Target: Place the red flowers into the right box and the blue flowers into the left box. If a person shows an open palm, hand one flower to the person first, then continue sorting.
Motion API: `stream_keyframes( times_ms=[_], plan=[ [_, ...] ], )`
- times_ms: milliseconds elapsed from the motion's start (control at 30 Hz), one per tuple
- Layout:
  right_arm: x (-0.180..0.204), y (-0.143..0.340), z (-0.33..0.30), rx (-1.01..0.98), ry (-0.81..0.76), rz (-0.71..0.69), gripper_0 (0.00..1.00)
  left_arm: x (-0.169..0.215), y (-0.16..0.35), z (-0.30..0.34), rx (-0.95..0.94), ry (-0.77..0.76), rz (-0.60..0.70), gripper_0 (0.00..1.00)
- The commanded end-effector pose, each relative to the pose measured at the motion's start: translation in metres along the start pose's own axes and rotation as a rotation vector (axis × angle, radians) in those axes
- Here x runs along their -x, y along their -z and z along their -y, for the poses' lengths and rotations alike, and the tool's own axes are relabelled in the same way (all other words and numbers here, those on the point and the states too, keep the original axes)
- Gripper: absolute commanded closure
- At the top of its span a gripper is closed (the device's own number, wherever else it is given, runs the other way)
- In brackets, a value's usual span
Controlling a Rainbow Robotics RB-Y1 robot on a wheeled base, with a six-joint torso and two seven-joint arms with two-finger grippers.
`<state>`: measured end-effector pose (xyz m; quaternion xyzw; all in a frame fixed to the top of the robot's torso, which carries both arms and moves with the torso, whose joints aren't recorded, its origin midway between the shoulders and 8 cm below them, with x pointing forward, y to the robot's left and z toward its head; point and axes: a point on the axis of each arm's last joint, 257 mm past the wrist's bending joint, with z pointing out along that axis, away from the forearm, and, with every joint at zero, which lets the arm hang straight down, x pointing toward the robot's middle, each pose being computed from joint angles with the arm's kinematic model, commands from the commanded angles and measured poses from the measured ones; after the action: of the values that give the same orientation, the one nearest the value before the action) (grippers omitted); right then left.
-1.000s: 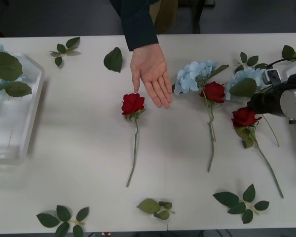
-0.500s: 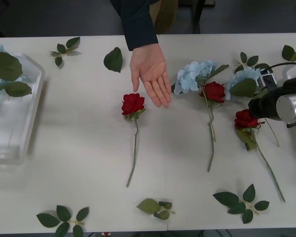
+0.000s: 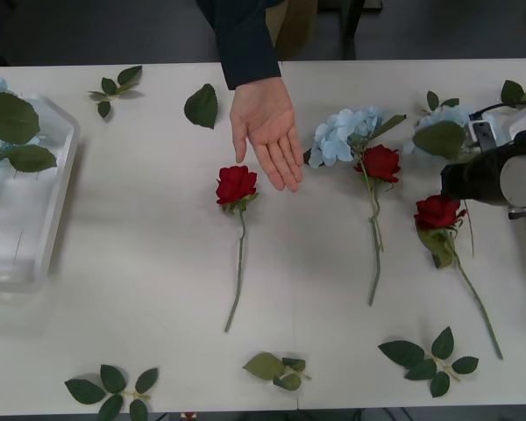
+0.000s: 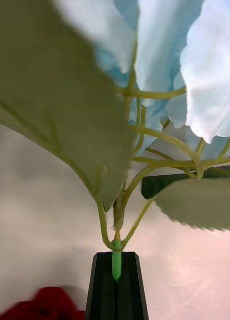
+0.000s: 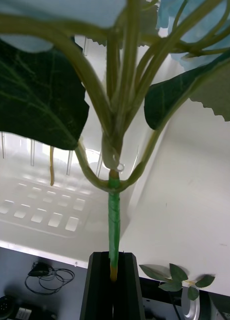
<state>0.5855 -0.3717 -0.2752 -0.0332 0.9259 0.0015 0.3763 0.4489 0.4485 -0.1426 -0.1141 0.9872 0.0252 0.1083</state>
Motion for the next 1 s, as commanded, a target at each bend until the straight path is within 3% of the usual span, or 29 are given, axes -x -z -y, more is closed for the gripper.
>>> stream_keyframes(
  times_ms=[33, 167, 300, 533, 767, 1000],
  plan=[
    [0.064, 0.048, -0.021, 0.099, -0.035, 0.119, 1.0, 0.021, 0.026, 0.0, -0.013, -0.052, 0.073, 1.0],
    [0.102, 0.1, -0.049, 0.21, -0.053, 0.183, 1.0, 0.022, 0.027, 0.0, -0.012, -0.052, 0.073, 1.0],
    [0.117, 0.145, -0.067, 0.3, -0.044, 0.255, 1.0, 0.021, 0.026, 0.0, -0.012, -0.054, 0.071, 1.0],
    [0.11, 0.224, -0.123, 0.414, 0.055, 0.423, 1.0, 0.02, 0.026, 0.0, -0.011, -0.057, 0.069, 1.0],
    [0.095, 0.325, -0.229, 0.588, 0.17, 0.678, 1.0, 0.02, 0.026, -0.001, -0.011, -0.055, 0.067, 1.0],
    [0.111, 0.364, -0.303, 0.644, 0.28, 0.834, 1.0, 0.019, 0.026, -0.001, -0.01, -0.057, 0.064, 1.0]
  ],
)
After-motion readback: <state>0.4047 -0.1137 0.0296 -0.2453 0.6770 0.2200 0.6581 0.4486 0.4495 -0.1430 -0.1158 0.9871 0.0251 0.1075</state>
